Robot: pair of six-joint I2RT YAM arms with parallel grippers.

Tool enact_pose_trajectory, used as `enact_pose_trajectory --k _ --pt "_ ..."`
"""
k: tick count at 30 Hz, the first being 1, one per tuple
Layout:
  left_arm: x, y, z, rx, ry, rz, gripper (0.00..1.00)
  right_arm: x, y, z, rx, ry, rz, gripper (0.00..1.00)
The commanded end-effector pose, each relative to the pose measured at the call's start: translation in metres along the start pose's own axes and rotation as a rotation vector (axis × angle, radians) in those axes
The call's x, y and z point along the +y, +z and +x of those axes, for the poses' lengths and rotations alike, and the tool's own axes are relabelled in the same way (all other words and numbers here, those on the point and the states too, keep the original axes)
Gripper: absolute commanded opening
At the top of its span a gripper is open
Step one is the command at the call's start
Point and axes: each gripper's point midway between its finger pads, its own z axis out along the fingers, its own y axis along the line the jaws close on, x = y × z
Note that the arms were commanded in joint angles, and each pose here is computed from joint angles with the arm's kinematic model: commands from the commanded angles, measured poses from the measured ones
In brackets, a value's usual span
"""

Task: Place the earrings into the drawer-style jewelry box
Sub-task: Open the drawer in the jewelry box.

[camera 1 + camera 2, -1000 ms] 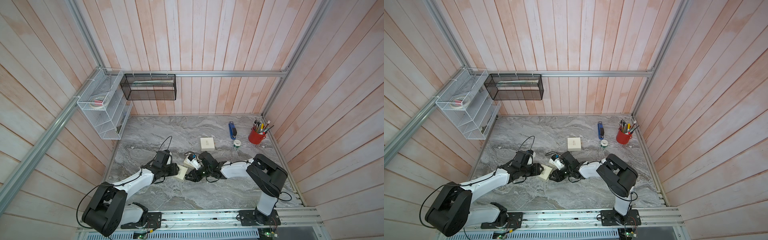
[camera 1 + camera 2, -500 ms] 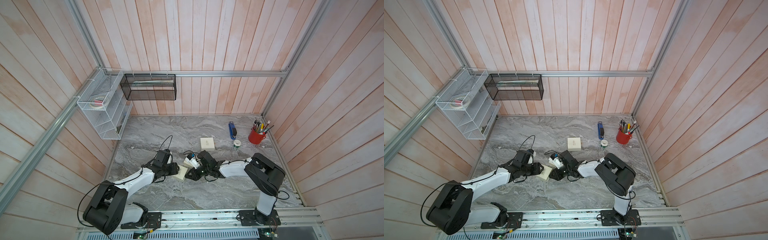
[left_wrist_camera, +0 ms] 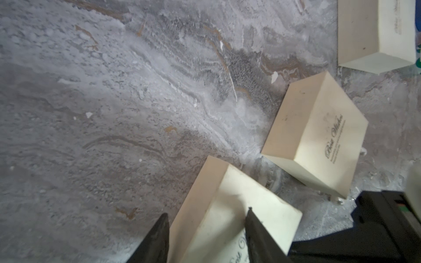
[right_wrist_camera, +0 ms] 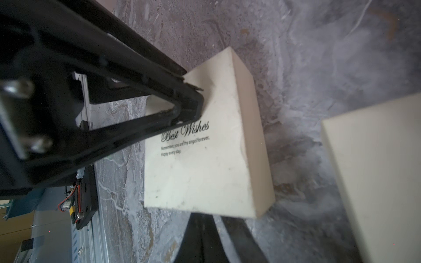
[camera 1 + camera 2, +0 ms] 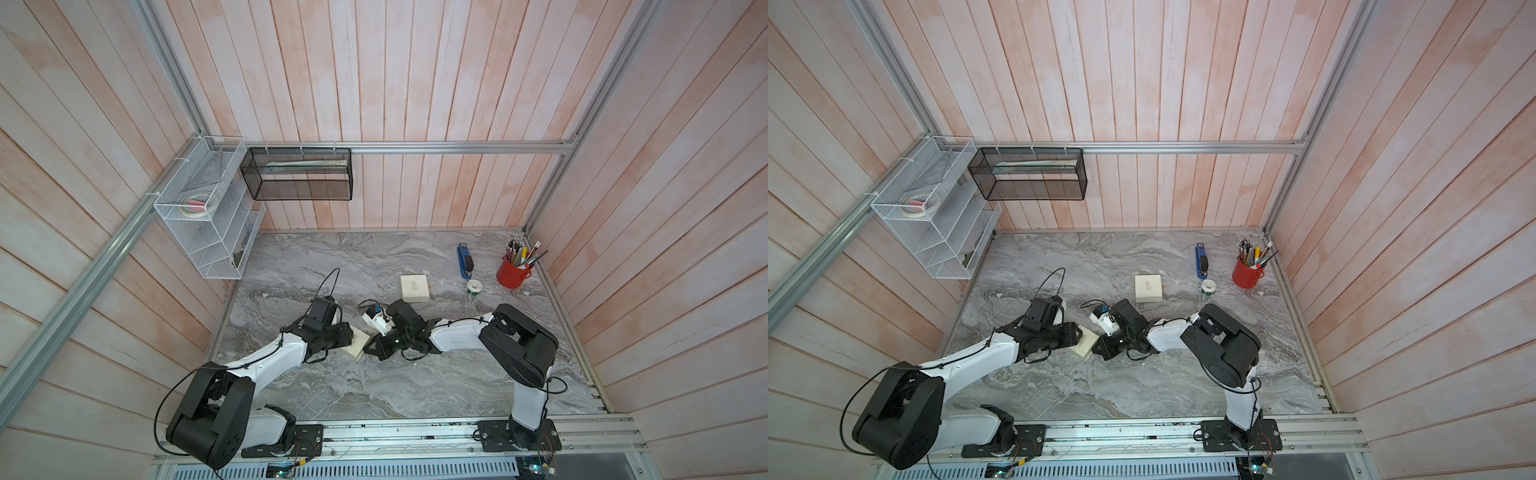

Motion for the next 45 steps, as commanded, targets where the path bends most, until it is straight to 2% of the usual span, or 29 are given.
enact_pose_trajectory --k 1,20,35,45 --pt "0.026 0.004 0.021 0.080 -0.028 -0.114 0.54 0.001 0.001 0.001 -0.005 0.005 0.008 0.00" --pt "0.037 0.017 0.038 0.149 -0.041 -0.141 0.54 -0.006 -0.031 0.058 0.084 0.063 0.059 0.00" --pt "0.037 0.016 0.038 0.148 -0.038 -0.145 0.53 -0.013 -0.042 0.086 0.140 0.073 0.091 0.00" --pt "0.036 0.017 0.037 0.149 -0.034 -0.138 0.53 -0.017 -0.045 0.089 0.143 0.069 0.112 0.00"
